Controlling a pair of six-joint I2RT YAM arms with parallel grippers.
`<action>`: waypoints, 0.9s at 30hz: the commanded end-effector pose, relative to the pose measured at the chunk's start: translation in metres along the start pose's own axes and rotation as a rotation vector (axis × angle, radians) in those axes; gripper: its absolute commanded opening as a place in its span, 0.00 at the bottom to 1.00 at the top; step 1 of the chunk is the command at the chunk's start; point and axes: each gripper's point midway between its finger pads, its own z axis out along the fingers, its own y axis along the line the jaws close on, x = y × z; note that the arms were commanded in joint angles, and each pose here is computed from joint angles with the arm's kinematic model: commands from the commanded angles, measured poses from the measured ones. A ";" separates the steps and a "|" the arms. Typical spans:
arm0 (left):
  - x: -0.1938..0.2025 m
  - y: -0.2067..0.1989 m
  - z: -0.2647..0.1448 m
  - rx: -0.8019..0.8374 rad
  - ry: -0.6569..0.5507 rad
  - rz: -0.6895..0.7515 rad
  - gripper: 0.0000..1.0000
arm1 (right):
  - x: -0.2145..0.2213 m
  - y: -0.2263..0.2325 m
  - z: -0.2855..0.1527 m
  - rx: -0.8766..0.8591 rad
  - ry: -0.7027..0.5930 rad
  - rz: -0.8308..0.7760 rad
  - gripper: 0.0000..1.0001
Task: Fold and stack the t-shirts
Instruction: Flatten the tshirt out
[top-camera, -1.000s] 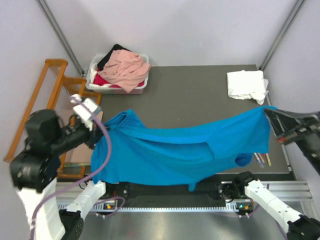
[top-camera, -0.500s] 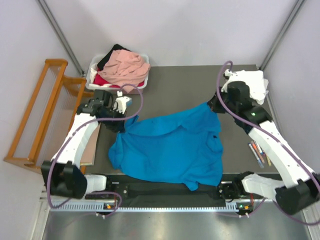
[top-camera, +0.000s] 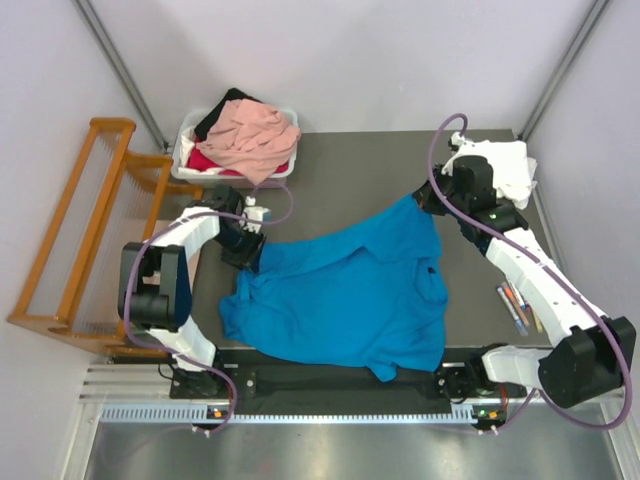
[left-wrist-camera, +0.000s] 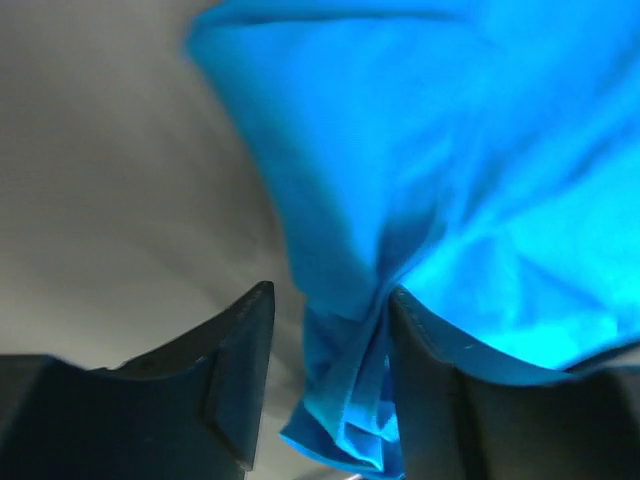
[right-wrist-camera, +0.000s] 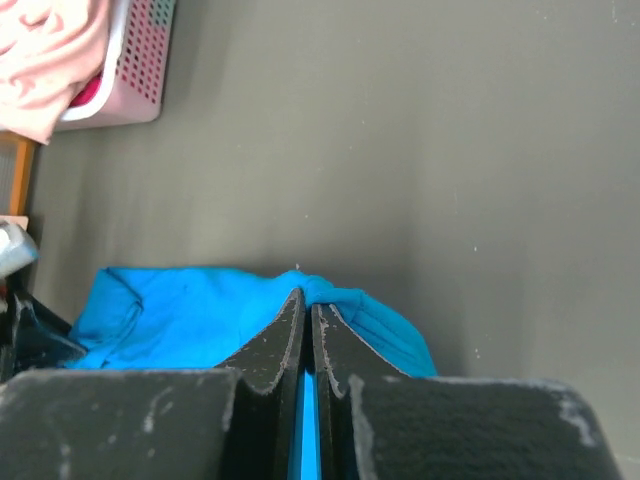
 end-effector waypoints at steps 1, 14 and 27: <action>-0.061 0.054 -0.022 -0.151 -0.236 -0.169 0.54 | -0.013 0.003 0.008 -0.046 -0.050 0.012 0.00; -0.088 0.078 -0.055 -0.137 -0.379 -0.371 0.51 | -0.001 -0.009 0.024 -0.041 -0.036 0.019 0.00; -0.050 -0.098 -0.036 0.173 -0.144 0.135 0.43 | 0.005 -0.011 0.023 -0.044 -0.023 0.025 0.00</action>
